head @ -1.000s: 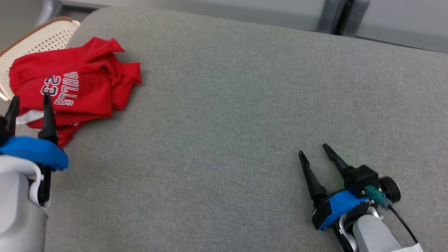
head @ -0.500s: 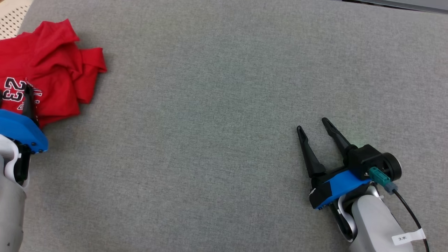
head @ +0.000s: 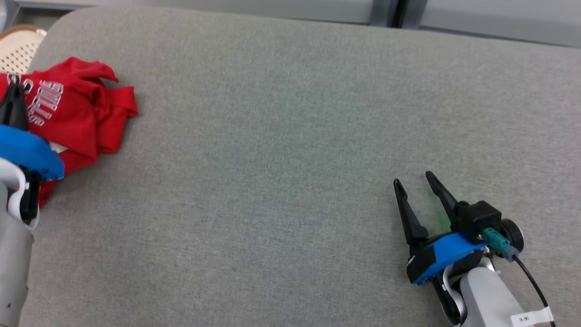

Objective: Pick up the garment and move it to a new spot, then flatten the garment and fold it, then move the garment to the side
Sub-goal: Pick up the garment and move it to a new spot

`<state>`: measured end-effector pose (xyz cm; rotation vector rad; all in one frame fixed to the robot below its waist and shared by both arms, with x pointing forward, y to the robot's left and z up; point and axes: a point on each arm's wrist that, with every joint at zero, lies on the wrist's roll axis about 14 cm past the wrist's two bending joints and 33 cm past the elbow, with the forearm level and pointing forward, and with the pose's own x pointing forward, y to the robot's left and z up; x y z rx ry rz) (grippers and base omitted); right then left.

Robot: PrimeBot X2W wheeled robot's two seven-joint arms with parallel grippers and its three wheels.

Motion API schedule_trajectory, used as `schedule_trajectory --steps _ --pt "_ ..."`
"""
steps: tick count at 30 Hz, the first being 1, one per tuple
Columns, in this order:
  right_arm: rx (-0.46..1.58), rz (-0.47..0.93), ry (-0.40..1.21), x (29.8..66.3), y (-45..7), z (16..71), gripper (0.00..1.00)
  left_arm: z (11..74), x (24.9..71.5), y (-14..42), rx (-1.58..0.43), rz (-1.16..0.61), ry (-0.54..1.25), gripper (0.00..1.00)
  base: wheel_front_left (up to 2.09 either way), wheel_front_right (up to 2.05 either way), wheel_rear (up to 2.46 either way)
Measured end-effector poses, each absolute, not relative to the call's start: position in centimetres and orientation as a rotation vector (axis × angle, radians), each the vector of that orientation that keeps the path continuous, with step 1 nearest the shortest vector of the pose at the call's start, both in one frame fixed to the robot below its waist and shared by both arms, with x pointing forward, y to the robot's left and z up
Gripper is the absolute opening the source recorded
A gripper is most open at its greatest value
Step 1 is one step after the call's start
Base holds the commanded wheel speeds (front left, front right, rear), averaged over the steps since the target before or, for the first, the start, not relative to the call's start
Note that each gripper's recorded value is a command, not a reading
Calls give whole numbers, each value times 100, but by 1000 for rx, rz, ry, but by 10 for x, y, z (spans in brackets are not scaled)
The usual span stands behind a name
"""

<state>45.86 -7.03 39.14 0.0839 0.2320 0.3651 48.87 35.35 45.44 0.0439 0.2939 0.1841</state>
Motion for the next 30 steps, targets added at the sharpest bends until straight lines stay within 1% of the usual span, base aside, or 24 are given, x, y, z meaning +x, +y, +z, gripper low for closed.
schedule_trajectory --steps 4,6,12,16,22,25,27,28,29,30 --pt "87 338 217 446 -81 403 100 503 512 314 62 59 141 0 0 0 0" --pt "104 303 200 433 -93 414 100 556 530 250 57 -112 -18 0 0 0 0" --pt "123 225 186 409 -120 424 100 604 526 125 -11 -414 -166 0 0 0 0" --pt "124 170 175 396 -140 430 100 608 508 48 -97 -586 -181 0 0 0 0" --pt "127 94 172 376 -165 432 100 595 463 -60 -235 -823 -124 0 0 0 0" --pt "131 57 164 369 -177 434 100 583 441 -94 -259 -905 -81 0 0 0 0" --pt "130 39 160 365 -183 436 100 568 432 -106 -262 -928 -36 0 0 0 0" --pt "130 30 157 363 -186 437 100 561 429 -109 -259 -932 -20 40 0 0 0" --pt "130 18 152 361 -190 438 100 554 426 -111 -251 -933 -1 100 0 0 0" --pt "130 10 148 360 -193 439 100 549 425 -111 -246 -925 13 100 0 0 0"
